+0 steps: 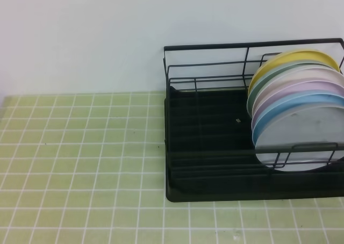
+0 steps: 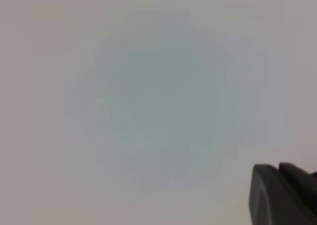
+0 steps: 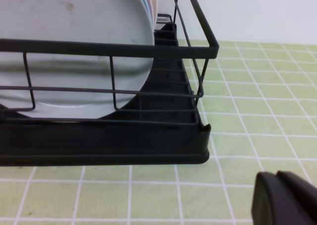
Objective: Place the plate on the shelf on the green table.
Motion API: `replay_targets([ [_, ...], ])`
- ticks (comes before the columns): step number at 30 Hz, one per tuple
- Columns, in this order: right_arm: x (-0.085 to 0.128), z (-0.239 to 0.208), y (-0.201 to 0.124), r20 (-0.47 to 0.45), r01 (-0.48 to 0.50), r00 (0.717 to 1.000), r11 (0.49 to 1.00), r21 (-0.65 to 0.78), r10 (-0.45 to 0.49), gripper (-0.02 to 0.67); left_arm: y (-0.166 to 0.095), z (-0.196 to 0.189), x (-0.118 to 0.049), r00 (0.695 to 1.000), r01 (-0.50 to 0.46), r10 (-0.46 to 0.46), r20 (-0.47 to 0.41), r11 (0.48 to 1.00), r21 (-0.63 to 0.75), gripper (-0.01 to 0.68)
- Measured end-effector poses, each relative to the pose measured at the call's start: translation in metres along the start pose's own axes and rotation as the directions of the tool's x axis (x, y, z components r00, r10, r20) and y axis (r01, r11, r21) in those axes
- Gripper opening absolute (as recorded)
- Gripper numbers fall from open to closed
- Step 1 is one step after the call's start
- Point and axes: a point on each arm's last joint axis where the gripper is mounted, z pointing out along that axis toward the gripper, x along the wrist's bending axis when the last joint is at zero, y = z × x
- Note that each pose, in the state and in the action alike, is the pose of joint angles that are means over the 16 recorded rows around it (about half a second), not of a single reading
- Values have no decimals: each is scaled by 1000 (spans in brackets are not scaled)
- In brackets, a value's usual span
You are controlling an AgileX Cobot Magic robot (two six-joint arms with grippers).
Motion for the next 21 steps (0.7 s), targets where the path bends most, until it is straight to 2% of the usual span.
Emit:
replay_targets([
  [10, 0, 0, -1, 0, 1, 1000, 1000, 3, -1, 0, -31, -4, -19, 989, -73, 80, 128, 996, -55, -2],
  [21, 0, 1, -2, 0, 3, 1000, 1000, 7, -3, 0, -38, -5, -21, 980, -139, 149, 131, 986, -89, -2],
])
